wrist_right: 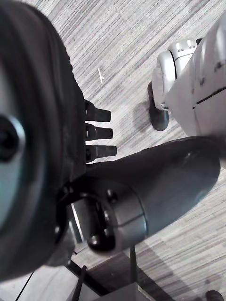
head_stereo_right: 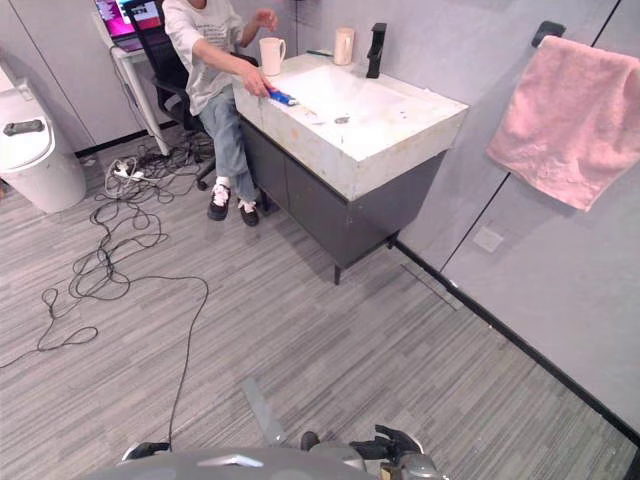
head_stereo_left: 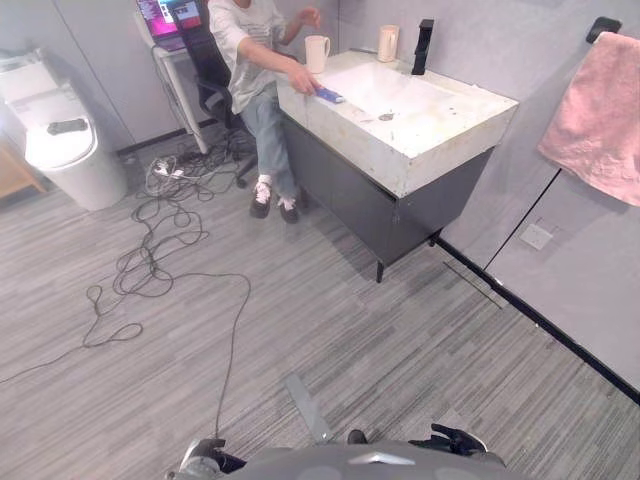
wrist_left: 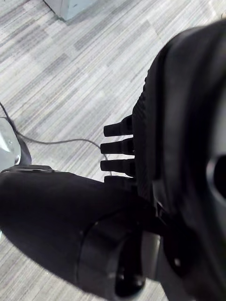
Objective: Organize the bathroom.
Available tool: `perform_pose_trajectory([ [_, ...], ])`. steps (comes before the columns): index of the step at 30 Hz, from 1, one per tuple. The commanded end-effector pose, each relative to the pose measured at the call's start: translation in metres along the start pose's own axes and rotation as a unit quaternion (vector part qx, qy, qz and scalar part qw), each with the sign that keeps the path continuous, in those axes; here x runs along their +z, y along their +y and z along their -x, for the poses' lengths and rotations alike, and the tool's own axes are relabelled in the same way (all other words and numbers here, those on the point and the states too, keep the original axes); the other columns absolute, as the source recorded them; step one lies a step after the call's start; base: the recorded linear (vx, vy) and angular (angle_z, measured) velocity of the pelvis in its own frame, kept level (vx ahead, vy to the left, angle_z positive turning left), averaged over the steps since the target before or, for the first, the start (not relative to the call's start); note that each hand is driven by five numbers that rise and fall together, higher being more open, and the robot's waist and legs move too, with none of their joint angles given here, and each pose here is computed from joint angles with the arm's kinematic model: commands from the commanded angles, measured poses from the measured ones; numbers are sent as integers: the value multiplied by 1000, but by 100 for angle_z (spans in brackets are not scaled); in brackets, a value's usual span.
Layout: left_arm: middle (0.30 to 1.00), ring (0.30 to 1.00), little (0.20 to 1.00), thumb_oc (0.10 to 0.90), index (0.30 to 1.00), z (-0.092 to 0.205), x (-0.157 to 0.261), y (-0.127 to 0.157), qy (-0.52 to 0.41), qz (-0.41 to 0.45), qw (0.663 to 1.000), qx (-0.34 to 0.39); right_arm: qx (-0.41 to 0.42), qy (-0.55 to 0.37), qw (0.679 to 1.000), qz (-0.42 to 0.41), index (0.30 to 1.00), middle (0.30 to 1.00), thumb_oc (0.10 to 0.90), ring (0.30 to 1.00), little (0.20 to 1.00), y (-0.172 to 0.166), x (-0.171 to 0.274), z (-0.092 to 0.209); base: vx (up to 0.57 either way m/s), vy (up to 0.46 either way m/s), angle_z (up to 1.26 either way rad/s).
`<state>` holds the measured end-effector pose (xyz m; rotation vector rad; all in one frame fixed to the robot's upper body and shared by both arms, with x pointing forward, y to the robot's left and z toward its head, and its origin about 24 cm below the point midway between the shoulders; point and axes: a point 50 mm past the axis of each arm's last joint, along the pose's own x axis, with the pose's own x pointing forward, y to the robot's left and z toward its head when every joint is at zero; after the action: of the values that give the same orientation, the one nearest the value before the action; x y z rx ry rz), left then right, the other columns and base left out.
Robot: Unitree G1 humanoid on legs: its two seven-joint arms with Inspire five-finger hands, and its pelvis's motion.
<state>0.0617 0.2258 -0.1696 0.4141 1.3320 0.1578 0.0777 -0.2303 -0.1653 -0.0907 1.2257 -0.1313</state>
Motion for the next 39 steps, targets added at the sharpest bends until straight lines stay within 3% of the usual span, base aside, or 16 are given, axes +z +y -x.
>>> perform_pose_trajectory([
  [1, 900, 900, 900, 800, 900, -1, 3, 6, -12, 10, 1000, 19, 3, -26, 999, 38, 900, 900, 800, 900, 900, -2, 19, -2, 104, 172, 17],
  [24, 900, 900, 900, 800, 900, -3, -2, 22, 7, 3, 999, 31, -15, -32, 999, 3, 900, 900, 800, 900, 900, -5, 24, -3, 201, 250, 13],
  [34, 900, 900, 900, 800, 900, -4, 39, 23, -74, -22, 996, 37, -3, 8, 1000, 24, 900, 900, 800, 900, 900, -10, 0, 1, 433, 29, -13],
  [39, 900, 900, 900, 800, 900, -3, 49, 13, -85, -38, 995, 17, -19, 28, 999, -13, 900, 900, 800, 900, 900, -12, -14, 3, 386, -6, 22],
])
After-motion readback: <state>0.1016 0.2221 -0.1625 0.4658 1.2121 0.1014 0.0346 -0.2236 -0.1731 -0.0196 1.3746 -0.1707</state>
